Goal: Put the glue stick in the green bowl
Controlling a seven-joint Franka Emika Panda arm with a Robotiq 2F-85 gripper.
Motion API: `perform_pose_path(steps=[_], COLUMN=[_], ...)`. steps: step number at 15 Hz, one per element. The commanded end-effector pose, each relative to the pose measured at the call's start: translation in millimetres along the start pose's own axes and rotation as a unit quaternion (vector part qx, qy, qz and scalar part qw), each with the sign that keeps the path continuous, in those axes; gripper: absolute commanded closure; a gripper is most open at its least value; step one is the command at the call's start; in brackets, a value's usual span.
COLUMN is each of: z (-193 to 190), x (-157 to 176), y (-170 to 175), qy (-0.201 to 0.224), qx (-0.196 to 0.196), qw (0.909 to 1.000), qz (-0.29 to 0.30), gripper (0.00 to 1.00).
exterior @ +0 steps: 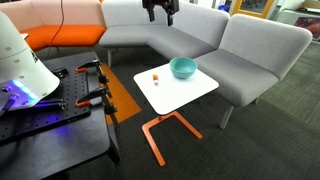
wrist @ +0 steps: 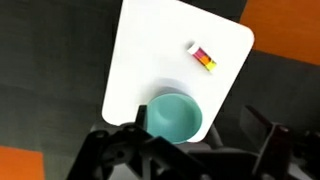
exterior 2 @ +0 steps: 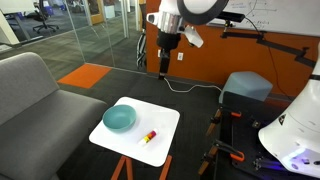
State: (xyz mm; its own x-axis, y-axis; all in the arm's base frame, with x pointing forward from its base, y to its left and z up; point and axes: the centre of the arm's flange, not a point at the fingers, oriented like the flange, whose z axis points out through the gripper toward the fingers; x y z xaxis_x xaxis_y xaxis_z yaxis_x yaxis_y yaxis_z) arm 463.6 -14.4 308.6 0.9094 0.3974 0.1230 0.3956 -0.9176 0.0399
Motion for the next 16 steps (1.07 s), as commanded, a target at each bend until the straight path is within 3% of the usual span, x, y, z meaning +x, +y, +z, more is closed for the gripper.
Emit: perform_pose_path(steps=[1,4,8,12,14,16], z=[49,100,162,208,226,241], x=[11,16,18,18,24,31], y=[-20,-45,-65,-82,-95,-107], qy=[0.016,-0.001,-0.028,-0.047,-0.05,-0.059], qx=[0.004,0.002,0.022,0.047,0.056,0.047], qw=[0.9954,0.988,0.9818,0.9721,0.9629,0.9579], qz=[-0.095,-0.155,-0.186,-0.225,-0.259,-0.277], gripper=[0.0,0.0,0.0,0.0,0.0,0.0])
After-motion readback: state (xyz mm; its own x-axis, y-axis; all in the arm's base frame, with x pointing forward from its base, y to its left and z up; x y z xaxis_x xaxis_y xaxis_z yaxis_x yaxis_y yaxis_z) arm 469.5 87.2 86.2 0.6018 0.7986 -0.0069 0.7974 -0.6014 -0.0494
